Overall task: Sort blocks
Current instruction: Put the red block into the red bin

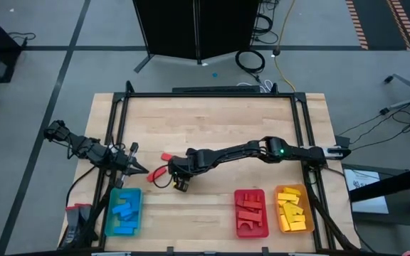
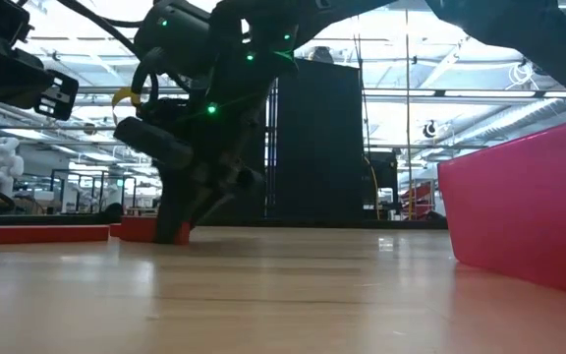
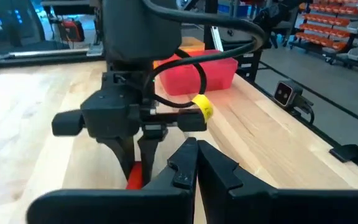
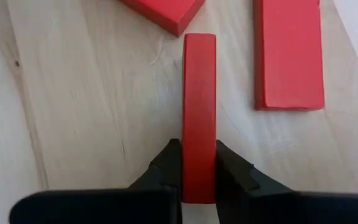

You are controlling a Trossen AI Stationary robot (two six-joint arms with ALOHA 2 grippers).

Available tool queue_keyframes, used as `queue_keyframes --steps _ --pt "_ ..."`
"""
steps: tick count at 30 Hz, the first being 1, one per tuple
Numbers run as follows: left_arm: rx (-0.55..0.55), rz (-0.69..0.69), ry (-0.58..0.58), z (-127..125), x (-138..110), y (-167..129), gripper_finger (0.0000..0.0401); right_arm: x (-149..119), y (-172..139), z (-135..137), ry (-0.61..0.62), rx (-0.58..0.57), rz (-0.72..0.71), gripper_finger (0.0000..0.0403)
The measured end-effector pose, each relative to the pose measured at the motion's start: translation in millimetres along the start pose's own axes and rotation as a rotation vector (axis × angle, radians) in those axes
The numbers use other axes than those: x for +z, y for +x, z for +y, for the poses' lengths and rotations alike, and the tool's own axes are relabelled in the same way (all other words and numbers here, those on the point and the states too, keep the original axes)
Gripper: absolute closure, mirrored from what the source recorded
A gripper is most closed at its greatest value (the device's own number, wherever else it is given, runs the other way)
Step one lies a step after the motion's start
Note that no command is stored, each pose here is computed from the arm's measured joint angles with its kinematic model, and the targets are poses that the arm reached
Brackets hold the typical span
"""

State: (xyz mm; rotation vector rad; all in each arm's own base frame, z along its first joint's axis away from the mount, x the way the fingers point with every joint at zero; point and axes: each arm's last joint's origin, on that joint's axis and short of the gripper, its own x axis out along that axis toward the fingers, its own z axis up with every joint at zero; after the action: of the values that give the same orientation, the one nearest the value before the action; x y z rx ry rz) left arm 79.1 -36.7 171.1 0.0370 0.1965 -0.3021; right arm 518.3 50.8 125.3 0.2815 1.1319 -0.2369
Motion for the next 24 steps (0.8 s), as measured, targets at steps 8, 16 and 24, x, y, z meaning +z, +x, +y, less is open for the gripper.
queue_keyframes --steps 8,16,24 --pt "0.000 -0.002 0.011 0.0 0.1 0.1 0.0384 -5.9 -87.0 11.9 -0.067 -0.139 0.008 0.0364" --pt "0.001 0.001 0.011 0.0 -0.4 0.2 0.0384 -61.2 -168.5 39.9 -0.107 -0.314 0.198 0.0364" --pt "0.000 -0.005 -0.016 0.0 0.2 0.2 0.0384 -131.6 -261.8 88.2 0.106 -0.252 0.112 0.0364"
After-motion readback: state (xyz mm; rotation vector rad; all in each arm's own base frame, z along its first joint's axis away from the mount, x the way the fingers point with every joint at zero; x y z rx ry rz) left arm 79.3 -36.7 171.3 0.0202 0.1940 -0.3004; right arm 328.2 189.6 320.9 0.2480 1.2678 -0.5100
